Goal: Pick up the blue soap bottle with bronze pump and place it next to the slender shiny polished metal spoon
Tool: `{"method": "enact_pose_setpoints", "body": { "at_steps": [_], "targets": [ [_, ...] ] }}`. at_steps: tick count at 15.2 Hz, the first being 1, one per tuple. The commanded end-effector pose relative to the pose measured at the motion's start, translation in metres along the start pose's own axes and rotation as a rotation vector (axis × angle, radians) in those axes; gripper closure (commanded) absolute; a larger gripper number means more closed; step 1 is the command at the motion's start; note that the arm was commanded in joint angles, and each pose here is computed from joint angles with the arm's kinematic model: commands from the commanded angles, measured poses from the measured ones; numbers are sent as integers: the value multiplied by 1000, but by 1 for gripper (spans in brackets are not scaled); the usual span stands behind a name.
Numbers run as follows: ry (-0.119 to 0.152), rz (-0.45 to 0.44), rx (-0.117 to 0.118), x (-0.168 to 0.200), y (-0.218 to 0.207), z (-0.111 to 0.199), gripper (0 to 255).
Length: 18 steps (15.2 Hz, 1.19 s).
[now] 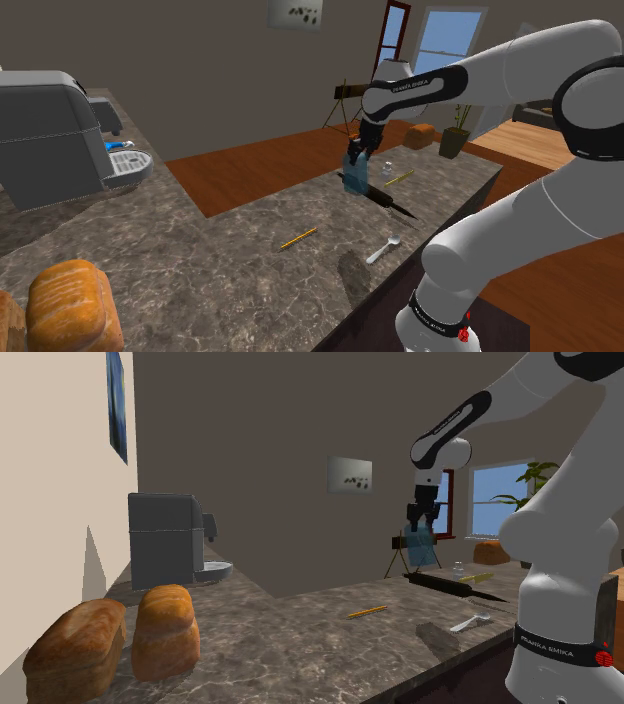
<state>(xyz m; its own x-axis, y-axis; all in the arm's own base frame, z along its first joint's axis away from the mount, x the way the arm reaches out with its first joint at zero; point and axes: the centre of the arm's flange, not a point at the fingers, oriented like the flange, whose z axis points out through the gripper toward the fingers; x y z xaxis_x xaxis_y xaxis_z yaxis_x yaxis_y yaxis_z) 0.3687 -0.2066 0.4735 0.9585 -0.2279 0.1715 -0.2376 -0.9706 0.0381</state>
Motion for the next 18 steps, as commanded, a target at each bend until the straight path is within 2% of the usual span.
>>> {"method": "enact_pose_setpoints", "body": {
  "at_steps": [1,18],
  "targets": [
    [1,0,0,-1,-1,9,255],
    [1,0,0,-16,-4,98,255]
  ]
}}
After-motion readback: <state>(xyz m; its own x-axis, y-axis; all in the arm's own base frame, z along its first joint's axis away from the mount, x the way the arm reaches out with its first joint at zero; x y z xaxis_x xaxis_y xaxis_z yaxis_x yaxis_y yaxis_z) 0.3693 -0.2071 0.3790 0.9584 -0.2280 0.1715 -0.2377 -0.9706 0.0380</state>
